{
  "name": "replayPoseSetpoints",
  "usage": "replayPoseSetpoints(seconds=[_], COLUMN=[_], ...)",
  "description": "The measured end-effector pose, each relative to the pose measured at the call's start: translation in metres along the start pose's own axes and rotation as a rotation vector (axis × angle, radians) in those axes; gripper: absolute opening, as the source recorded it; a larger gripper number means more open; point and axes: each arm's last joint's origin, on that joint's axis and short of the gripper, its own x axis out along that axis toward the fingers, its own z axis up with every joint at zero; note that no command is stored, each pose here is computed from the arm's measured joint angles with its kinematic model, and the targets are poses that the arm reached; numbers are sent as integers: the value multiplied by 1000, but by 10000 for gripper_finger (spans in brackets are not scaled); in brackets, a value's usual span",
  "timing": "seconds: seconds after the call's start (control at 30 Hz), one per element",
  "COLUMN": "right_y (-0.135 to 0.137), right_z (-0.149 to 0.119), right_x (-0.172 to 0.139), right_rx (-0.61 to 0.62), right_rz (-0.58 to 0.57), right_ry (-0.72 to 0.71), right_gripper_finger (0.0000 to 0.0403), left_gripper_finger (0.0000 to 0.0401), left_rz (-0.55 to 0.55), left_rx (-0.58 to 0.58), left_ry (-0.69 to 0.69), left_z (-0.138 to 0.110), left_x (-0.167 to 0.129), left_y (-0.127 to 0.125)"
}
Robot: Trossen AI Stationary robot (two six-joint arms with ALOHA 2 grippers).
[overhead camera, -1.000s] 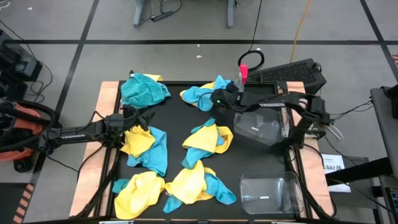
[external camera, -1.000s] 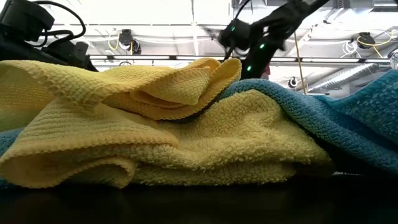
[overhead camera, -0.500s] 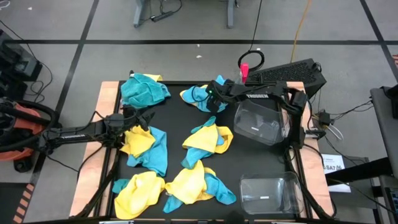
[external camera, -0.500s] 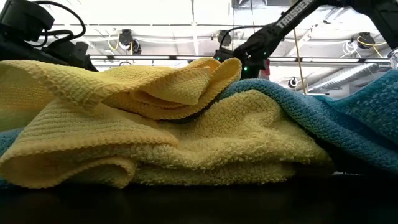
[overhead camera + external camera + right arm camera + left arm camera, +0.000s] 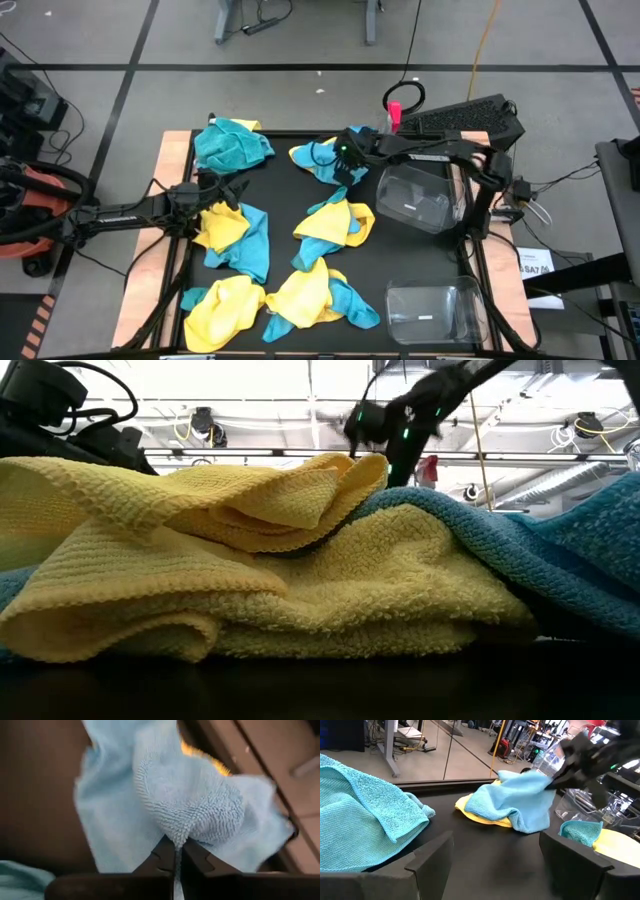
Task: Sort microfiber towel by color & place in baskets
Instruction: Put the blue towel into the top transparent bin
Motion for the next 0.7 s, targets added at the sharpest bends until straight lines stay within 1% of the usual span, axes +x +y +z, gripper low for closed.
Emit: replayPoseSetpoints(seconds=[0.17, 0.33, 0.6, 0.7], right_y=[-4, -16, -37, -45], right_z=[12, 14, -3, -15], right_x=[-60, -121, -199, -221], right_rx=[-7, 17, 53, 64], right_rz=[26, 42, 68, 73], right_ry=[-172, -340, -519, -542], right_gripper_finger=[1, 1, 0, 0], left_gripper_finger=[299, 299, 299, 299], left_rz=[0, 0, 0, 0], left_rx=[0, 0, 0, 0], left_ry=[0, 0, 0, 0], left_z=[0, 0, 0, 0], left_x=[0, 0, 0, 0], left_y=[0, 0, 0, 0])
